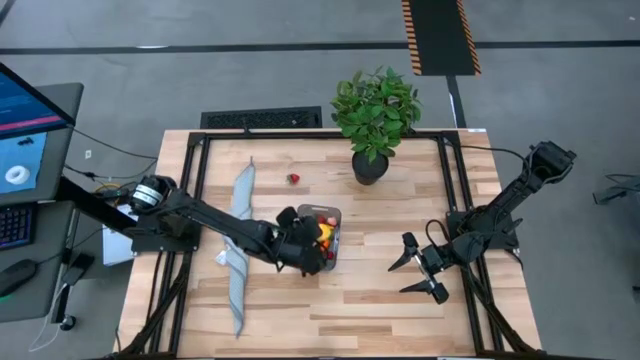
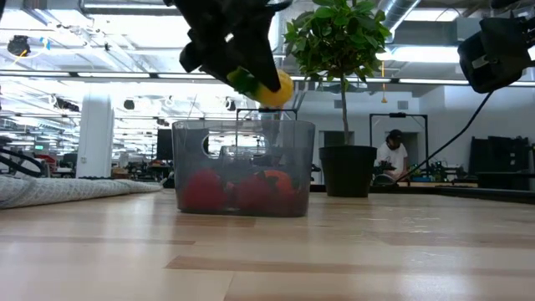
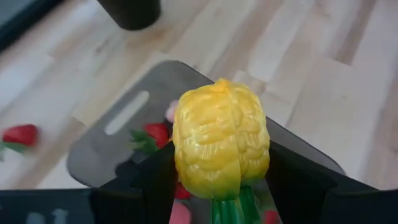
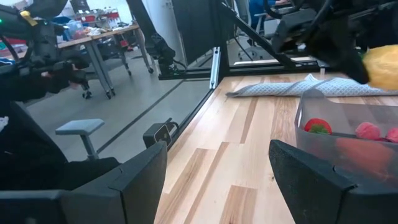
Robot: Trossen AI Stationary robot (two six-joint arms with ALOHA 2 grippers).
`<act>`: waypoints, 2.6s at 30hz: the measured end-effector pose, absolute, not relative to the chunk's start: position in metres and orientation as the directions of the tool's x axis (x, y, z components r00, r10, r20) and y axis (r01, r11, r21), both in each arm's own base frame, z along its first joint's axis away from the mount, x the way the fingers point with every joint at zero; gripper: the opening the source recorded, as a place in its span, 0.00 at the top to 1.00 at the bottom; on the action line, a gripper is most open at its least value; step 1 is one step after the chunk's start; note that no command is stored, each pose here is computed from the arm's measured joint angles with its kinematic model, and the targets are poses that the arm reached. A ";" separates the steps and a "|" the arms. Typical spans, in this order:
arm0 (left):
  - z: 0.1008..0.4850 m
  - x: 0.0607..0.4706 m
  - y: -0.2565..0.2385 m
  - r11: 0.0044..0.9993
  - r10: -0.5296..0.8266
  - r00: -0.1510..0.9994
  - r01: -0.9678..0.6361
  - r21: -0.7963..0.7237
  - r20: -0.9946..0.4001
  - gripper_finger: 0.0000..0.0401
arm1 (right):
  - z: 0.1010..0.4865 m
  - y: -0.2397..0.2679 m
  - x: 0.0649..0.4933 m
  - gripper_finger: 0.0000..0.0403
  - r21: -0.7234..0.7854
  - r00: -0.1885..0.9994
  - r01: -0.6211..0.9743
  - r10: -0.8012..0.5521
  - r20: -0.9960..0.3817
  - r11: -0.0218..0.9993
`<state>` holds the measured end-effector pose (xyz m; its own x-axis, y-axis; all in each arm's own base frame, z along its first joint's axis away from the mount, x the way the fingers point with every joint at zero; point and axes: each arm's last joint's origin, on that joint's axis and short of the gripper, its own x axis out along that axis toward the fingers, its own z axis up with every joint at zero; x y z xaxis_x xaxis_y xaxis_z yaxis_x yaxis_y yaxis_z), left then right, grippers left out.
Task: Pick and placing Produce into tupperware
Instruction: Put the pineapple into the bin, then put the strawberry into the bin
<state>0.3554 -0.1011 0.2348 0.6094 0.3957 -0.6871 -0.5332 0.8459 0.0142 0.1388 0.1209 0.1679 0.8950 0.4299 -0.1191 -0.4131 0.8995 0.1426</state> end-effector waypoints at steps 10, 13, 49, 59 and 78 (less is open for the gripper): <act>0.229 0.350 -0.111 0.846 0.361 0.607 -0.533 -0.025 -0.708 0.48 | 0.168 0.121 0.139 0.24 0.143 0.895 -0.413 0.430 -0.119 0.899; 0.222 0.348 -0.107 0.819 0.372 0.588 -0.572 -0.044 -0.718 0.46 | 0.168 0.121 0.139 0.24 0.143 0.895 -0.413 0.430 -0.119 0.899; 0.228 0.342 -0.002 0.785 0.490 0.295 -0.559 0.268 -0.820 0.39 | 0.165 0.122 0.140 0.24 0.141 0.894 -0.411 0.428 -0.132 0.901; 0.307 0.309 0.048 0.880 0.332 0.646 -0.475 -0.023 -0.687 0.43 | 0.159 0.124 0.147 0.24 0.168 0.903 -0.391 0.413 -0.121 0.905; 0.234 0.221 0.153 0.795 0.228 0.714 -0.529 -0.297 -0.662 0.54 | 0.158 0.118 0.153 0.24 0.160 0.920 -0.354 0.374 -0.120 0.922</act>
<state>0.2214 0.1526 0.2343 0.7140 0.2282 -0.6619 -0.5291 0.7950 -0.2966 0.1533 0.1182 0.1577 0.9197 0.3738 -0.1205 -0.3536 0.9216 0.1598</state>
